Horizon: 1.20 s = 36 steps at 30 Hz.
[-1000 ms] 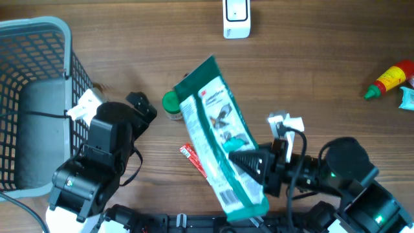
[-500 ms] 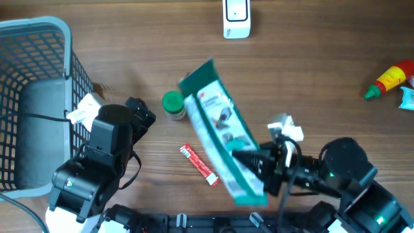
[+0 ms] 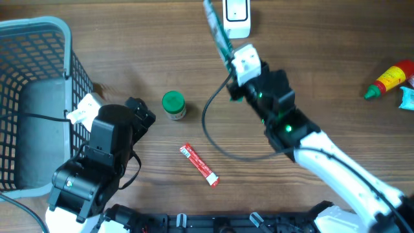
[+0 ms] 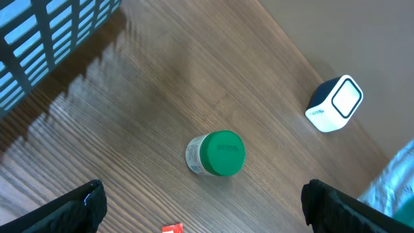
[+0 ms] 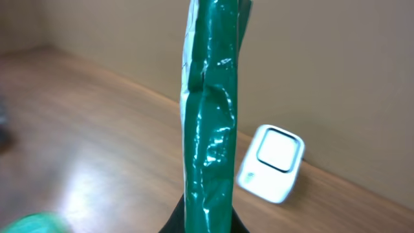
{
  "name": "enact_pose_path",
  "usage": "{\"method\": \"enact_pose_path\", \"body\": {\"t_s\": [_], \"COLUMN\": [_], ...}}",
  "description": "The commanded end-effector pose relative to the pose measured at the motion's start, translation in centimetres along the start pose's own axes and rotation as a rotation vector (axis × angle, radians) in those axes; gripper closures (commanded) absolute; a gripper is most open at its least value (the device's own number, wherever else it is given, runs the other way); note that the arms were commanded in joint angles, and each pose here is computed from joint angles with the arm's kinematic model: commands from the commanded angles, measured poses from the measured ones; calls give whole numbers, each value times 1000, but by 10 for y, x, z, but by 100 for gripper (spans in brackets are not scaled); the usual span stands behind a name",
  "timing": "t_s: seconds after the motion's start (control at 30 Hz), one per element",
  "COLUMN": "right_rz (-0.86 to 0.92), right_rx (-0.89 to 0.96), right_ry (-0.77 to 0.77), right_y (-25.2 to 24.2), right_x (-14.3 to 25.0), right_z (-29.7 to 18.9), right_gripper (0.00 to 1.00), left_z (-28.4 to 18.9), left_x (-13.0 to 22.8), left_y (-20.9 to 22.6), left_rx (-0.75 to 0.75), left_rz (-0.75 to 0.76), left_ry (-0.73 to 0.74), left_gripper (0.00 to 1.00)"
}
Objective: Scan the item barcode
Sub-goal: 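Raise the glove pack in front of the white scanner, then carry the glove pack to the right table edge and release it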
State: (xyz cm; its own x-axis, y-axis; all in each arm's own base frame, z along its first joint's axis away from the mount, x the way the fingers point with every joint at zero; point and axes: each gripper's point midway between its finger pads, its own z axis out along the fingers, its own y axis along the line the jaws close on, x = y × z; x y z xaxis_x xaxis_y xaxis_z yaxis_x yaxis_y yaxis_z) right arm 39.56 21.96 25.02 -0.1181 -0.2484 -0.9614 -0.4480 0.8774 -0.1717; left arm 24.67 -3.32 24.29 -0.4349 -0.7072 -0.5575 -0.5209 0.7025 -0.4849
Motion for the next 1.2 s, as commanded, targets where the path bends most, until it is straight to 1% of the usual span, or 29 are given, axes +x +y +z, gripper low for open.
{"method": "enact_pose_path", "body": {"t_s": [0.0, 0.03, 0.1, 0.13, 0.17, 0.2, 0.27, 0.33, 0.37, 0.4, 0.43, 0.5, 0.57, 0.6, 0.63, 0.73, 0.77, 0.8, 0.83, 0.87, 0.9, 0.93, 0.97, 1.0, 1.17], "right_rz": [109, 117, 144, 205, 471, 636, 875, 1129, 1226, 1252, 1236, 1053, 657, 425, 239, -43, -60, 21, 99, 152, 184, 190, 175, 153, -26], "right_rx": [-79, -184, -330, -413, -574, -669, -817, -926, -956, -985, -1006, -1086, -1150, -1174, -1184, -1148, -1110, -1003, -885, -713, -556, -446, -402, -401, -448], "right_ry": [-37, -77, -128, -128, -96, -58, 32, 202, 288, 330, 334, 264, 71, -22, -105, -311, -350, -353, -330, -292, -250, -219, -204, -198, -210], "right_y": [-23, -18, -18, -16, -18, -20, -26, -35, -37, -37, -36, -28, -20, -15, -11, -9, -14, -26, -39, -59, -78, -91, -94, -89, -52], "right_x": [-16, -26, -41, -45, -59, -65, -74, -73, -71, -71, -73, -87, -99, -98, -95, -83, -79, -75, -69, -56, -41, -30, -23, -19, -23], "right_z": [17, 15, 8, 1, -16, -27, -49, -71, -79, -86, -90, -106, -129, -140, -145, -135, -122, -96, -73, -42, -18, -2, 6, 10, 17], "right_gripper": [96, 96, 96, 96, 95, 96, 96, 96, 96, 96, 96, 96, 95, 96, 96, 96, 96, 96, 96, 96, 96, 96, 96, 96, 96], "left_z": [-5, -5, -5, -5, -5, -5, -5, -5, -5, -5, -5, -5, -5, -5, -5, -5, -5, -5, -5, -5, -5, -5, -5, -5, -5], "left_x": [-8, -8, -8, -8, -8, -8, -8, -8, -8, -8, -8, -8, -8, -8, -8, -8, -8, -8, -8, -8, -8, -8, -8, -8, -8], "left_y": [-2, -2, -2, -2, -2, -2, -2, -2, -2, -2, -2, -2, -2, -2, -2, -2, -2, -2, -2, -2, -2, -2, -2, -2, -2], "left_rx": [4, 4, 4, 4, 4, 4, 4, 4, 4, 4, 4, 4, 4, 4, 4, 4, 4, 4, 4, 4, 4, 4, 4, 4, 4], "left_rz": [3, 3, 3, 3, 3, 3, 3, 3, 3, 3, 3, 3, 3, 3, 3, 3, 3, 3, 3, 3, 3, 3, 3, 3, 3], "left_ry": [-28, -28, -28, -28, -28, -28, -28, -28, -28, -28, -28, -28, -28, -28, -28, -28, -28, -28, -28, -28, -28, -28, -28, -28, -28], "left_gripper": [0, 0, 0, 0, 0, 0, 0, 0, 0, 0, 0, 0, 0, 0, 0, 0, 0, 0, 0, 0, 0, 0, 0, 0, 0]}}
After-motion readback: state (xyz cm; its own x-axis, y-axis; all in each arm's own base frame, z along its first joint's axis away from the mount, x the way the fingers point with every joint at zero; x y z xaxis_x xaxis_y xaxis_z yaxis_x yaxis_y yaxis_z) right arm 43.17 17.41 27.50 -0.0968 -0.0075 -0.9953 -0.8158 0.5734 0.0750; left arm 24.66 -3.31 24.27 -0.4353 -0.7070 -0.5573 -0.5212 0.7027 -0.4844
